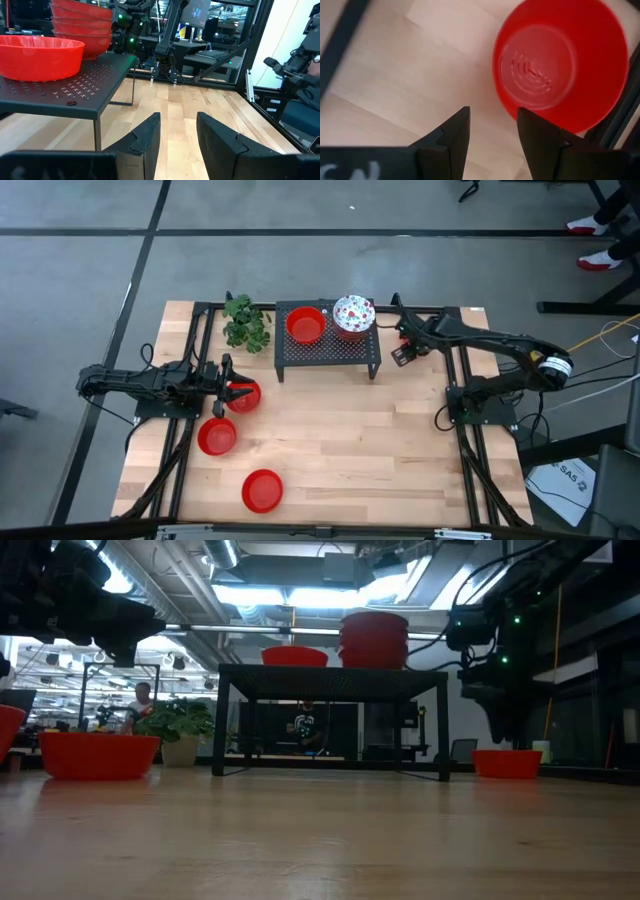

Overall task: Pick & Place Mini bowls
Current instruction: Stack the red bowl on the top of the red bowl on the shelf

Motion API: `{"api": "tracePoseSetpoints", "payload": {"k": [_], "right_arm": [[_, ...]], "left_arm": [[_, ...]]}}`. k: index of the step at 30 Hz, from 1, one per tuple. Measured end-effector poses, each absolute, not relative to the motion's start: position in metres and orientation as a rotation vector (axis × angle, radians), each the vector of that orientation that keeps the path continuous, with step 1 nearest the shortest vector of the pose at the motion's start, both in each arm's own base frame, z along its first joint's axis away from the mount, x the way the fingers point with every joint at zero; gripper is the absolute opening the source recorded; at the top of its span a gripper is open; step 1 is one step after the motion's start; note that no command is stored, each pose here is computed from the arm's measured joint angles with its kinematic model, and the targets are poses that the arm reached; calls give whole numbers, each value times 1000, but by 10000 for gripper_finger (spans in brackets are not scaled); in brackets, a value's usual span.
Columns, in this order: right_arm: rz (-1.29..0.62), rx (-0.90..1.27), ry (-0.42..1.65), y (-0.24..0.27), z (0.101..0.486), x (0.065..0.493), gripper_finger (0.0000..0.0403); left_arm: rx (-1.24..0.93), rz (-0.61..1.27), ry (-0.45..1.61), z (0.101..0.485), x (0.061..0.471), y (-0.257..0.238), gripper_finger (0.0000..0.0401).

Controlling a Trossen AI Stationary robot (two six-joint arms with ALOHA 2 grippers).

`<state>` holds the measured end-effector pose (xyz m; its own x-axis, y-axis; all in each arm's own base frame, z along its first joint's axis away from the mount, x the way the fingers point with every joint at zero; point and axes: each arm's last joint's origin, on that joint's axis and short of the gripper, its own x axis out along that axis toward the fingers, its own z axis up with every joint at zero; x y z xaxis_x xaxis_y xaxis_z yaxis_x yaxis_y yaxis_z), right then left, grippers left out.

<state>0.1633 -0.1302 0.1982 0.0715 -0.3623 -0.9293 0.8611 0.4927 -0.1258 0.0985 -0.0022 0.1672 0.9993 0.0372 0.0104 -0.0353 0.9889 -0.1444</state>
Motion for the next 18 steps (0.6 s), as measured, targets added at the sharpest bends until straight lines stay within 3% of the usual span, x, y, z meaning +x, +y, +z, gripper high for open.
{"api": "tracePoseSetpoints", "payload": {"k": [12,18], "right_arm": [[-1000,437,1252,-122,164,149,163],[-999,401,1227,-125,170,152,151]], "left_arm": [[-145,36,-13,167,99,-2,123],[-145,36,-13,167,99,-2,123]]}}
